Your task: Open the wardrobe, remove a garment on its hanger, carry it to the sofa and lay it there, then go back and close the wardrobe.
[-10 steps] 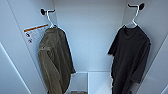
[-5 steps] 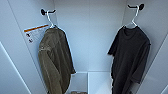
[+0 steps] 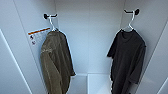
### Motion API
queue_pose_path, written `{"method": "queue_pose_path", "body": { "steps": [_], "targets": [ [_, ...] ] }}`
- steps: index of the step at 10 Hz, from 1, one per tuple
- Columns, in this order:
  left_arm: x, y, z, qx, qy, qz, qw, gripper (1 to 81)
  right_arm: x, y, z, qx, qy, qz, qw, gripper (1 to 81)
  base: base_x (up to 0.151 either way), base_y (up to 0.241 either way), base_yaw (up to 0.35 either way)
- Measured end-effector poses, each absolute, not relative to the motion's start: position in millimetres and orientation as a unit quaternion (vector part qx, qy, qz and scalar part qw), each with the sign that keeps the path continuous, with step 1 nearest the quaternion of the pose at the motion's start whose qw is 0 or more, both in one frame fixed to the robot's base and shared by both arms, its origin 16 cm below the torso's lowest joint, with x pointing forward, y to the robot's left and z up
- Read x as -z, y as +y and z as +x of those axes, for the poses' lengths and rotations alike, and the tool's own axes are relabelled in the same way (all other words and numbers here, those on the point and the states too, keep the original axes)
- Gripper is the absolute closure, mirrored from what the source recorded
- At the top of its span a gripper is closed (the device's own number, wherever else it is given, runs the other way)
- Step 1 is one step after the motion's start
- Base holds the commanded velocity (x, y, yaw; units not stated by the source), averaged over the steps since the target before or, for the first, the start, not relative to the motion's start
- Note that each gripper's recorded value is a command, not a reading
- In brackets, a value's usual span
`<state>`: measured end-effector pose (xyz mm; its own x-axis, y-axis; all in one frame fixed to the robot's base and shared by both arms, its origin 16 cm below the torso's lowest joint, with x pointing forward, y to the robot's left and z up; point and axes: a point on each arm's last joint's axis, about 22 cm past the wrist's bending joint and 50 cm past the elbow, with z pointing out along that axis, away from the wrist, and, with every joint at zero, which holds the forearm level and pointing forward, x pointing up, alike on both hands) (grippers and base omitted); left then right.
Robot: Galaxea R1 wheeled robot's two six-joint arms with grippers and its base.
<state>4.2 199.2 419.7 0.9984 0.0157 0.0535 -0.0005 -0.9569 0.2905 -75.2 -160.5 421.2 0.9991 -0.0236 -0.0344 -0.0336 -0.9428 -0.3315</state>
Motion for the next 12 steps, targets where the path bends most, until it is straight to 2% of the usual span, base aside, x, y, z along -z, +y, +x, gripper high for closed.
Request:
{"method": "queue_pose_path", "body": {
  "steps": [6, 10, 12],
  "targets": [
    [-439, 161, 134, -0.083, -0.122, 0.973, 0.176, 1.0, -421, -155, -87, 0.022, 0.100, -0.981, 0.167, 1.0, 0.000, 0.000, 0.000],
    [-455, 153, 191, -0.113, -0.148, 0.965, 0.184, 1.0, -421, -154, -89, 0.026, 0.108, -0.980, 0.167, 1.0, 0.000, 0.000, 0.000],
    [-471, 136, 208, -0.119, -0.161, 0.957, 0.211, 1.0, -421, -153, -89, 0.025, 0.106, -0.980, 0.168, 1.0, 0.000, 0.000, 0.000]
  ]
}}
